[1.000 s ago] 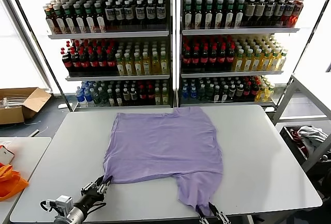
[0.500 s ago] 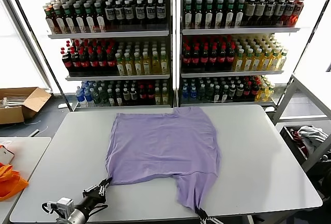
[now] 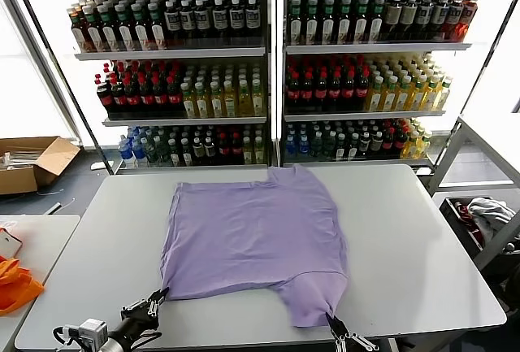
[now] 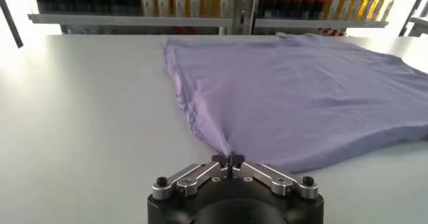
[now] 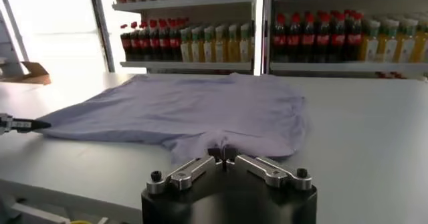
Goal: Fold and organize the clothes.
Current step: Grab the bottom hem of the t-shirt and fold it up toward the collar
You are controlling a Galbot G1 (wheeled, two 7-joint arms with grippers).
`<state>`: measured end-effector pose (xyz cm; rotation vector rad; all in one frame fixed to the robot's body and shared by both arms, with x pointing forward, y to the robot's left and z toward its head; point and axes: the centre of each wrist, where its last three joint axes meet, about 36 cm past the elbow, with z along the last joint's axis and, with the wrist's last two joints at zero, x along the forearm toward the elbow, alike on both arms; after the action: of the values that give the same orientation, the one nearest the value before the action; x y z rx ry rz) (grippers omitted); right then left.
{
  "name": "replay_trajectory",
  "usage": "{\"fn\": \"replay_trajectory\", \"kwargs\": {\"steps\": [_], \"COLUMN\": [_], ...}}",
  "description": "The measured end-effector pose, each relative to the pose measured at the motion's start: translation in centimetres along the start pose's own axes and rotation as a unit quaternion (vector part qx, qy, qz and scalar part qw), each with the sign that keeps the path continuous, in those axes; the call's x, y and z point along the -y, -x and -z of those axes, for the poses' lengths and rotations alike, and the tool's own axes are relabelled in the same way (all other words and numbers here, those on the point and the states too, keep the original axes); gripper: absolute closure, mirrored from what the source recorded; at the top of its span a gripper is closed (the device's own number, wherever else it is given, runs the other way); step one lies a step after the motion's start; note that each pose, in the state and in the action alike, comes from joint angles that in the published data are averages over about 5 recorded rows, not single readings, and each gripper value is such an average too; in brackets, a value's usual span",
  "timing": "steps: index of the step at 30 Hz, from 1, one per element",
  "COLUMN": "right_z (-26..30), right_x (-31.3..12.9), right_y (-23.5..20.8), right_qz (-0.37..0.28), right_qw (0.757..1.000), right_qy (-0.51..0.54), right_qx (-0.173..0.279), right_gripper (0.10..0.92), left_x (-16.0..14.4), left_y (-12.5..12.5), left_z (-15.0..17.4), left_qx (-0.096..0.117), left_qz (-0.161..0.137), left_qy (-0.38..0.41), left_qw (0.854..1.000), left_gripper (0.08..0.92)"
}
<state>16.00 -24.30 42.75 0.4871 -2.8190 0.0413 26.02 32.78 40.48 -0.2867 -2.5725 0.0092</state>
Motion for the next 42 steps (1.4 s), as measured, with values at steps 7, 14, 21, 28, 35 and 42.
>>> {"fn": "replay_trajectory", "kwargs": {"steps": [7,14,21,28,35,42], "right_z": [0.7,1.3,1.8,2.0,2.2,2.0], "right_x": [0.1,0.6,2.1,4.0,6.0,7.7], "right_y": [-0.5,1.1,4.5,8.9,13.5,18.2], "right_qz": [-0.001,-0.007,-0.011,-0.014,-0.013,-0.012], "right_qw": [1.0,0.999,0.998,0.996,0.996,0.996], "right_qy": [0.007,0.013,0.01,0.01,0.008,0.009], "right_qx": [0.019,0.043,0.068,0.083,0.091,0.087], "right_gripper": [0.913,0.913,0.913,0.913,0.913,0.913], "left_x": [0.1,-0.1,-1.0,-2.7,-4.8,-6.1], "left_y": [-1.7,-1.6,0.1,2.3,4.5,6.9], "left_z": [0.9,2.1,3.9,5.8,7.2,8.4], "left_qx": [-0.003,0.002,0.012,0.017,0.02,0.021], "left_qz": [-0.002,-0.01,-0.021,-0.02,-0.009,-0.005], "left_qy": [0.029,0.054,0.072,0.087,0.087,0.078], "left_qw": [1.0,0.999,0.997,0.996,0.996,0.997], "left_gripper": [0.899,0.899,0.904,0.904,0.905,0.905]}}
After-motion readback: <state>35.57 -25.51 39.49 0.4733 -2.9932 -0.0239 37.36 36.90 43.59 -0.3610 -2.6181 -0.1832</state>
